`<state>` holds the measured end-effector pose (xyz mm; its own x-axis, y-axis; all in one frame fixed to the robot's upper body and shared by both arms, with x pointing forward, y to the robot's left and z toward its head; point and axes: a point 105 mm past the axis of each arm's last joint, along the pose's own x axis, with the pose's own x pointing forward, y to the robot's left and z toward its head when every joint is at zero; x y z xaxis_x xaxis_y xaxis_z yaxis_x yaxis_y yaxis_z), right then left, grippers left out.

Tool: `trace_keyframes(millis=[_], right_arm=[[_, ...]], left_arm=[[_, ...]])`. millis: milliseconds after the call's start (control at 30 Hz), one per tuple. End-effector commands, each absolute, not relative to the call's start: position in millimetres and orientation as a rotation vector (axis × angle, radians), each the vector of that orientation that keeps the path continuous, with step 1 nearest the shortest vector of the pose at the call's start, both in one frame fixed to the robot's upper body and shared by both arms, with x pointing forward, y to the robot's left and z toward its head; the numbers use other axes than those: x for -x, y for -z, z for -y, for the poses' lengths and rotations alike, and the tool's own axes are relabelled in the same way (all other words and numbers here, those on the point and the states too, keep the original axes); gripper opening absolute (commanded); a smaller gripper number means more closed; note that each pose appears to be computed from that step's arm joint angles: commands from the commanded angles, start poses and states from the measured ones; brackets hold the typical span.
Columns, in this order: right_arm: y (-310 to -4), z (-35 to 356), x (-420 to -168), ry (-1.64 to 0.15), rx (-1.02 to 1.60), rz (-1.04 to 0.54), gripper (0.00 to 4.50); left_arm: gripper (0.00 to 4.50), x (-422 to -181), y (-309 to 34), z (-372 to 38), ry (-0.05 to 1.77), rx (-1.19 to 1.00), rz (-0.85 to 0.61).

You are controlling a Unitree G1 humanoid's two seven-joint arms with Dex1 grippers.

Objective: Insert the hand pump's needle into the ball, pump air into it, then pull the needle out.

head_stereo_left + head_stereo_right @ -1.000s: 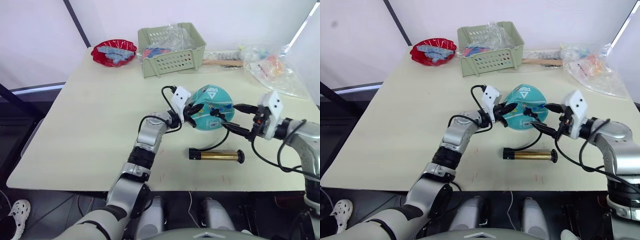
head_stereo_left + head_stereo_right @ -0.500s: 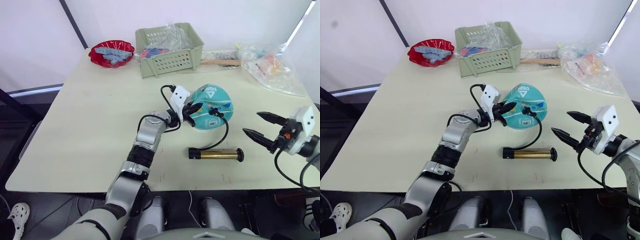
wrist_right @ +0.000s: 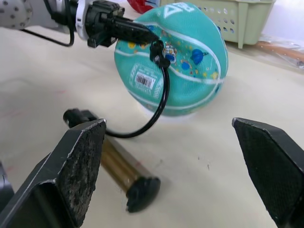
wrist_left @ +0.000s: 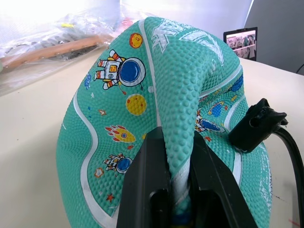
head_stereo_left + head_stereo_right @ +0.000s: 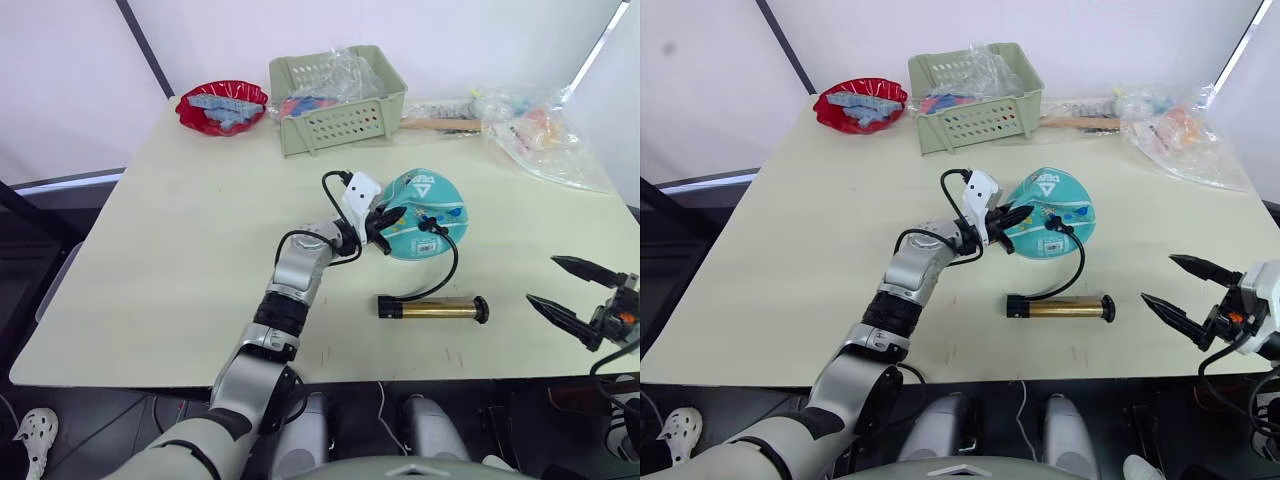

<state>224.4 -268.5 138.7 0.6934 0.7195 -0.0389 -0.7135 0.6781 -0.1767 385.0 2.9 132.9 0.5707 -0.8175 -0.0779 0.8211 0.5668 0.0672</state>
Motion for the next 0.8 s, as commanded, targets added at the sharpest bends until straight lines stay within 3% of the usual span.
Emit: trace_keyframes(millis=[33,267,533,600,800], right_arm=[[-151.6,281.7,-220.3,-0.778,0.231,0.106,4.45],[-153.3,284.2,-218.5,-0.799,0.246,0.135,4.45],[-156.2,281.7,-220.5,-0.784,0.225,0.18,4.5],[-155.9,280.9,-220.2,-0.785,0.225,0.182,4.5],[-154.8,279.7,-219.5,-0.788,0.219,0.183,4.5]], left_arm=[[0.05,-379.0,-119.7,3.8,0.999,-0.103,-0.09],[0.05,-380.5,-123.4,5.7,1.004,-0.094,-0.079],[3.26,-380.7,-144.2,6.6,1.006,-0.085,-0.009],[4.35,-378.6,-155.3,8.3,1.013,-0.088,0.022],[4.48,-370.9,-186.5,9.6,1.03,-0.081,0.108]])
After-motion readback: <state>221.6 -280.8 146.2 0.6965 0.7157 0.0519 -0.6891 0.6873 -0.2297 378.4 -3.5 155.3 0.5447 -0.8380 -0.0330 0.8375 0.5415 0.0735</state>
